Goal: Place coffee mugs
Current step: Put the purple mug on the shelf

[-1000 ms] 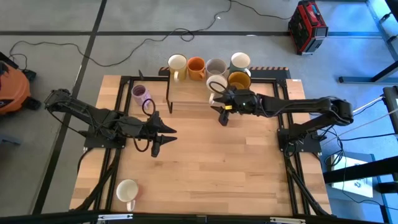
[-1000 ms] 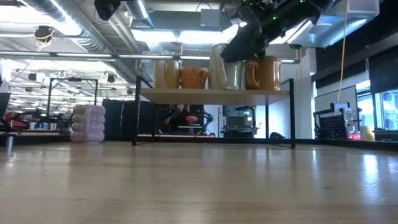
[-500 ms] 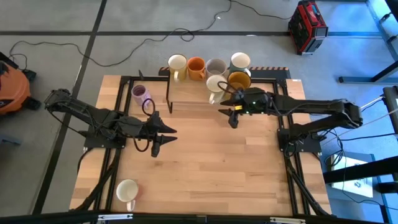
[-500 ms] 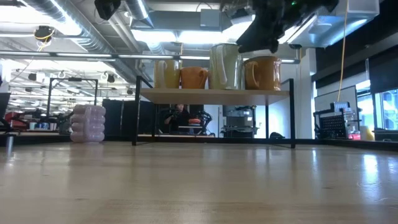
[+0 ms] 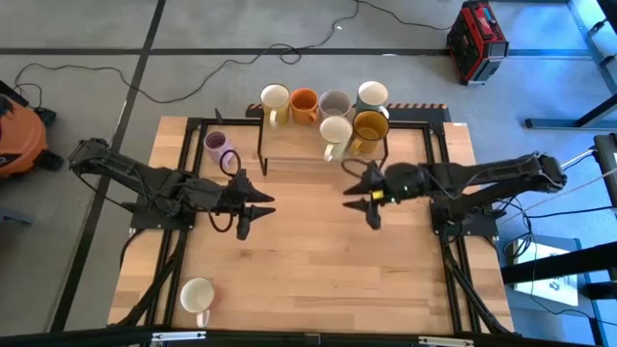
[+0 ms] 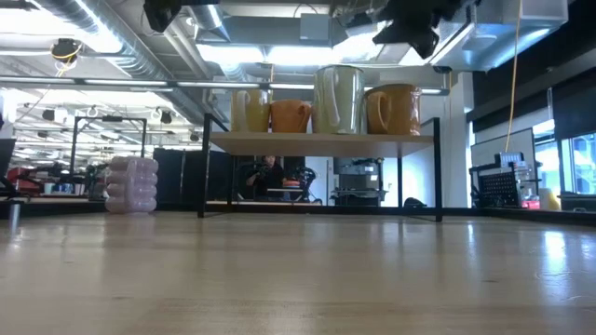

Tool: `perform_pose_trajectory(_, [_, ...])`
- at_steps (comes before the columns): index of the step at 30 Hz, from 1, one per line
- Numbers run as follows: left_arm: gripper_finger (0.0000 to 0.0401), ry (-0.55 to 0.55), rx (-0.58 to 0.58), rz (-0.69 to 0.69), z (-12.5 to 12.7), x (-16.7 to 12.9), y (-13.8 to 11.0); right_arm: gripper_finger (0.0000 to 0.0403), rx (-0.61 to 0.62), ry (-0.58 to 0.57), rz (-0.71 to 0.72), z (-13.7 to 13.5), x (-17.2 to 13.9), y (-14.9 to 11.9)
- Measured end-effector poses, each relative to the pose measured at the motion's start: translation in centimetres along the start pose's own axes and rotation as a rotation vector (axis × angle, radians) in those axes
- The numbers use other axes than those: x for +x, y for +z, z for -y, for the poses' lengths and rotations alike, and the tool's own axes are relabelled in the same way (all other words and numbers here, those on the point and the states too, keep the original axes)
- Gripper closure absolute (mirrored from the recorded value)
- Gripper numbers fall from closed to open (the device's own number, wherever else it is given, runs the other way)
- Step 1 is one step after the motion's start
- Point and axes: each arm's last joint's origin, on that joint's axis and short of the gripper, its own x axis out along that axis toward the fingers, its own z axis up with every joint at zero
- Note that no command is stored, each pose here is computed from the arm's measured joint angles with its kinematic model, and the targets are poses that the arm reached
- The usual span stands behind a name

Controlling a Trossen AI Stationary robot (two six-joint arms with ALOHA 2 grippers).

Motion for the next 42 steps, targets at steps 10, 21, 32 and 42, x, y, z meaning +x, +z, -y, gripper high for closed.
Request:
perform_pose_trajectory(10, [0.0261,0.055,-0.022,-0.065,0.3,2.0,-1.3,0.0242,-0.093,-0.005,-0.043,-3.7,-0.4,-1.8])
perform_pose_trajectory(21, [0.0261,0.203,-0.159,-0.264,-0.7,-0.5,1.5,0.0243,-0.111,0.023,-0.088,-4.8,-0.6,-2.6])
perform_pose_trajectory(32, [0.0261,0.623,-0.307,-0.568,-4.8,-4.3,2.0,0.0243,-0.022,-0.075,-0.053,-4.4,-0.6,-2.5])
perform_pose_trajectory(42, [0.0261,0.789,-0.313,-0.75,-13.3,-3.5,0.9,0.0243,0.116,-0.133,-0.02,-4.2,-0.6,-2.4])
